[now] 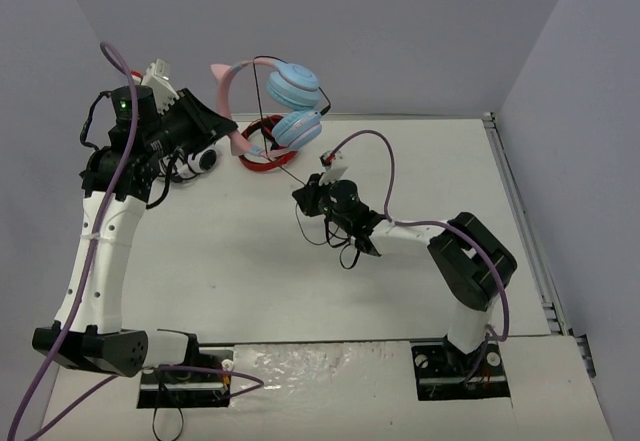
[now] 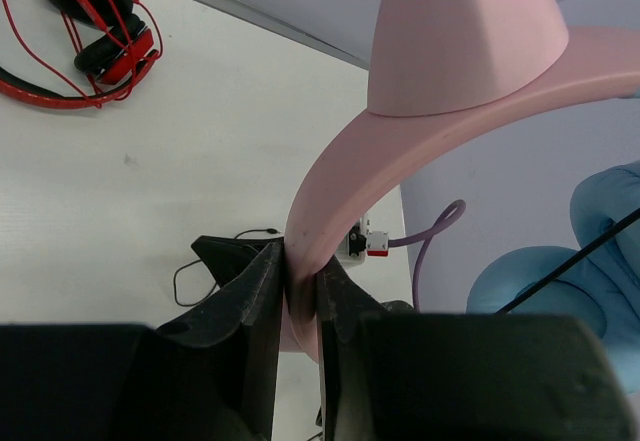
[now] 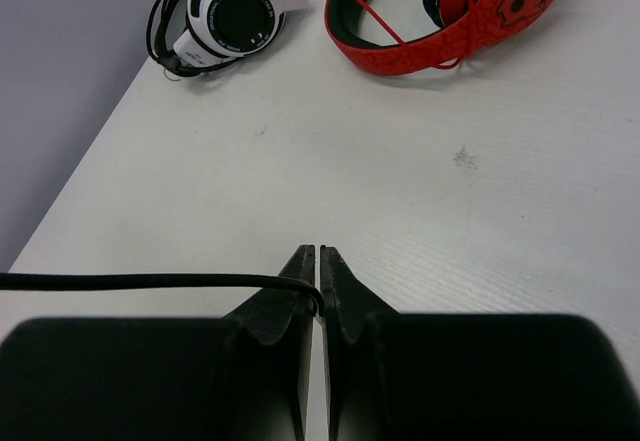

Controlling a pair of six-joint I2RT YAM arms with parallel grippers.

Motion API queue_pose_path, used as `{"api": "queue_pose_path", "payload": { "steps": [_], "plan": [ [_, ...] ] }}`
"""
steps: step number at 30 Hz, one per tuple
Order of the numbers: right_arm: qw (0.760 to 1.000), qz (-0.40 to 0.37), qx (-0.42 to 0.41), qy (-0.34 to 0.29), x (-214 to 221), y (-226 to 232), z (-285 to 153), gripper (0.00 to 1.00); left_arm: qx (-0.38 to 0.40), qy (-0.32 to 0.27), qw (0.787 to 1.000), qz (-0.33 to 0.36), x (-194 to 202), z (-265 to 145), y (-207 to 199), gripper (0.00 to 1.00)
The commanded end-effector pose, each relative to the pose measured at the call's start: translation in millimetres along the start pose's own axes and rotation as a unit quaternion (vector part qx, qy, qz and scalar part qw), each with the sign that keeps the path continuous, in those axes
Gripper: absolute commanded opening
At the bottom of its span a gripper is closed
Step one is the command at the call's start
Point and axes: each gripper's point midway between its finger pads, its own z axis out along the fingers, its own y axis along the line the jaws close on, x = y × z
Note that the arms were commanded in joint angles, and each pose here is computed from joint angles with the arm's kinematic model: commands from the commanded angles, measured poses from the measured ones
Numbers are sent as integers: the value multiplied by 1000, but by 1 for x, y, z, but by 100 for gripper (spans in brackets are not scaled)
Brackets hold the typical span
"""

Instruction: Wrap the headphones

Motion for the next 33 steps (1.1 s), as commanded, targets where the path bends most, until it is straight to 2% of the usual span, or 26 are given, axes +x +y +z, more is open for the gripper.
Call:
{"api": "queue_pose_path", "payload": {
  "steps": [1, 20, 27, 33],
  "plan": [
    [999, 8, -13, -41, -36, 7, 14, 3, 107, -64, 992, 28, -29, -56, -71, 0],
    [995, 35, -40, -80, -80, 7, 65, 3, 103, -36, 994, 30, -3, -71, -64, 0],
    [994, 37, -39, -92, -104, -4, 68, 4, 62, -4, 997, 47, 25, -75, -37, 0],
    [994, 24, -41, -100, -128, -5, 66, 4, 38, 53, 996, 65, 59, -73, -11, 0]
  ]
}}
